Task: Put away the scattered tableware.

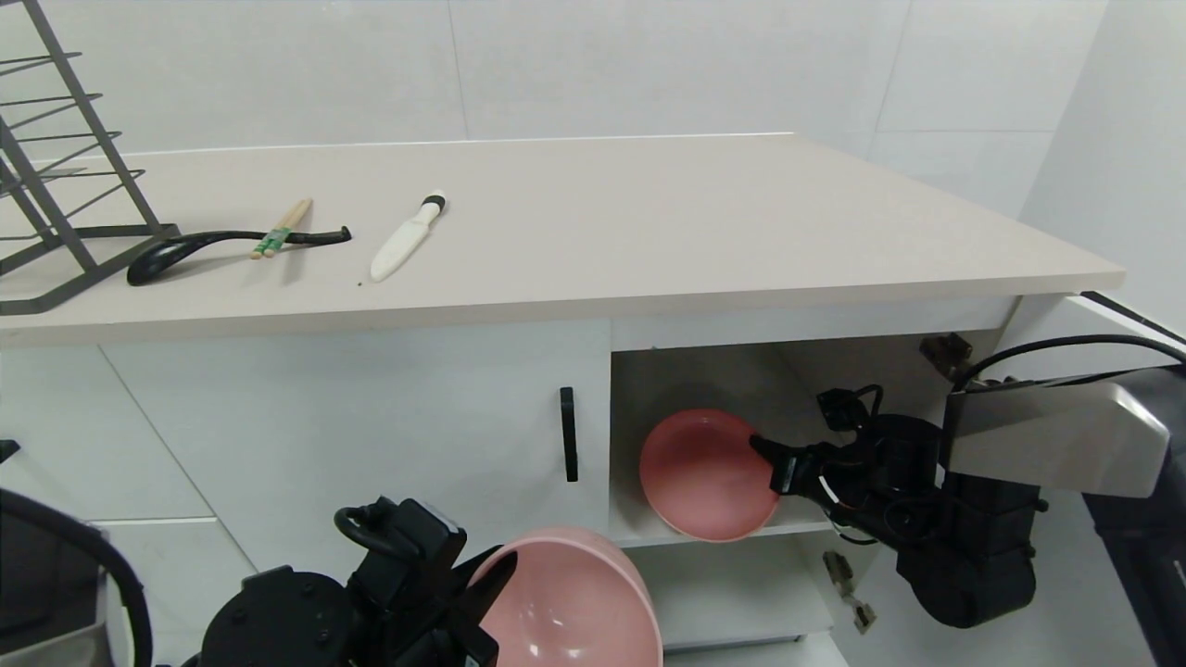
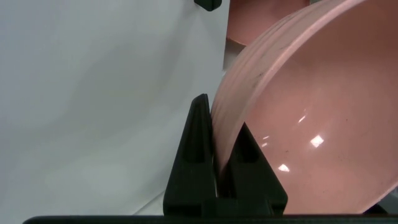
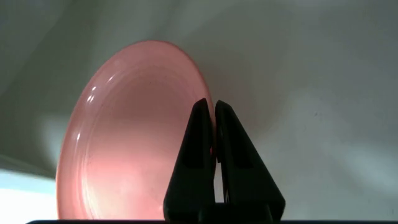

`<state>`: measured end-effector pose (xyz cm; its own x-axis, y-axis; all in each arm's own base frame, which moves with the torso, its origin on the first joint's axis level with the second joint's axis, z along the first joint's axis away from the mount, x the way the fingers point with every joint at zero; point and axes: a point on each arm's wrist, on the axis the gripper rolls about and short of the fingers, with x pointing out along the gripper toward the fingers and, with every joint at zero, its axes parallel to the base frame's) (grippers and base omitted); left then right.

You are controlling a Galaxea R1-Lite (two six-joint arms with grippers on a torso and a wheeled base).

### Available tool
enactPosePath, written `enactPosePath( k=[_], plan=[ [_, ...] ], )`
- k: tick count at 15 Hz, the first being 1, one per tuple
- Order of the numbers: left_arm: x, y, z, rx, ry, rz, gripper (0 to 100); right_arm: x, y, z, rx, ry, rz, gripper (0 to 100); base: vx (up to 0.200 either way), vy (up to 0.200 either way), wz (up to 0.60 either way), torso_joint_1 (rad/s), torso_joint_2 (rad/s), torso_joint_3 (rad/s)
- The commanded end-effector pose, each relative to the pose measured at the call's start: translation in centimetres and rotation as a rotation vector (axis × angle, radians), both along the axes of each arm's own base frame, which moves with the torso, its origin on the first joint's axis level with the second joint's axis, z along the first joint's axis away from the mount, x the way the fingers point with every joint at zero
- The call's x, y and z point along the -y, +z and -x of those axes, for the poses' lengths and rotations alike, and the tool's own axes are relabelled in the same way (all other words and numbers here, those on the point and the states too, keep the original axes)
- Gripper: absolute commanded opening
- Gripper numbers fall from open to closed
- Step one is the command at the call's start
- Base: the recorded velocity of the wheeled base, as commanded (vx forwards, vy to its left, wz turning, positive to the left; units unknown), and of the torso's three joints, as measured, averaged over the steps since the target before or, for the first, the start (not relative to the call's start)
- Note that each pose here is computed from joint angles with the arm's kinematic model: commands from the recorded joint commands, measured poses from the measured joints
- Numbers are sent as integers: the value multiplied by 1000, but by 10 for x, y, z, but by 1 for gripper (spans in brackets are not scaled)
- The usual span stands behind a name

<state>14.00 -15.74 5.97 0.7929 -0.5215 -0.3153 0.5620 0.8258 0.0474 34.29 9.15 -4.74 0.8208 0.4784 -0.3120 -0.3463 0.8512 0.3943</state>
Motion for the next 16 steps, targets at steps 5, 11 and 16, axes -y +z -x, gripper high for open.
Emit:
enactPosePath(
  k=[5,11,16],
  plan=[
    [0,-1,0,-4,0,-5,0,-6,-23,-11,-11,10,2,0,0,0,0,0,0,0],
    [0,-5,0,-15,0,-18,0,-36,-34,-29,36,-159,-39,0,0,0,0,0,0,0],
    [0,-5,0,-15,0,-18,0,-31,-37,-25,13,-168,-26,0,0,0,0,0,0,0]
  ],
)
